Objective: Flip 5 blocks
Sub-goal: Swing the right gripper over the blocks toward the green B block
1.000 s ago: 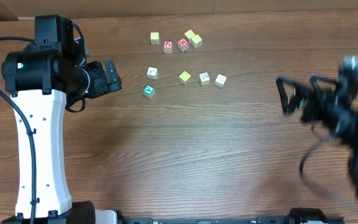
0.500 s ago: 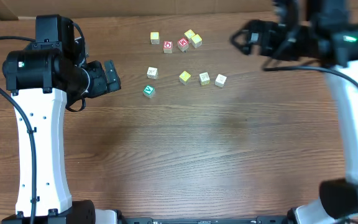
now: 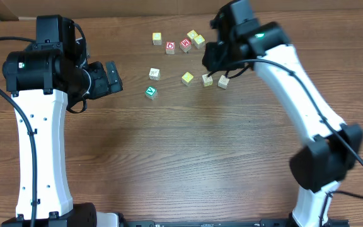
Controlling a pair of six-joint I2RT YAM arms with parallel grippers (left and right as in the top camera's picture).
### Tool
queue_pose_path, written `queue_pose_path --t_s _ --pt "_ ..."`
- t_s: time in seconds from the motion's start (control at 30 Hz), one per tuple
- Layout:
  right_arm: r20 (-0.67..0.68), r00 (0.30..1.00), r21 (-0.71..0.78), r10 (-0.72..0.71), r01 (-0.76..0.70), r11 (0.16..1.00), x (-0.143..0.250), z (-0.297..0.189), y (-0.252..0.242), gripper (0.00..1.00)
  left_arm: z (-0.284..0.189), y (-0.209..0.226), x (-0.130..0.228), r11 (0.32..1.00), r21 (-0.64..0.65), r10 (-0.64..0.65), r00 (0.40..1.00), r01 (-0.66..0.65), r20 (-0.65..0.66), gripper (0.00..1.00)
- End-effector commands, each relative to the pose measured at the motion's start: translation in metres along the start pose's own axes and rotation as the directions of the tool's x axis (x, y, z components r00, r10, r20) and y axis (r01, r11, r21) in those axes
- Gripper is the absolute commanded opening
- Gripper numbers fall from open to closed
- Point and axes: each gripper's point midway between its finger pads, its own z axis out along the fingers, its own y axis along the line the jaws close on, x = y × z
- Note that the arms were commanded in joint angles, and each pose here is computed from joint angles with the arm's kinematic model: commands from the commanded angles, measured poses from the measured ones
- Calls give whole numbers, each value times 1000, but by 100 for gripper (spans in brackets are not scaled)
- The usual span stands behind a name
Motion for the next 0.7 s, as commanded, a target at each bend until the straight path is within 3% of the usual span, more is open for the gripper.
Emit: queue_pose_path --t_s 0.0,0.3,0.67 --pt "6 1000 118 -15 14 993 -4 37 -11 46 -1 1 -3 1000 -6 -16 1000 16 9 100" --pt "-24 1000 250 -19 24 968 1 111 -47 50 -1 1 -3 1000 -6 -16 1000 16 9 100" --pt "-37 999 284 -12 22 958 5 125 -61 50 -1 1 -3 1000 -6 -16 1000 16 9 100"
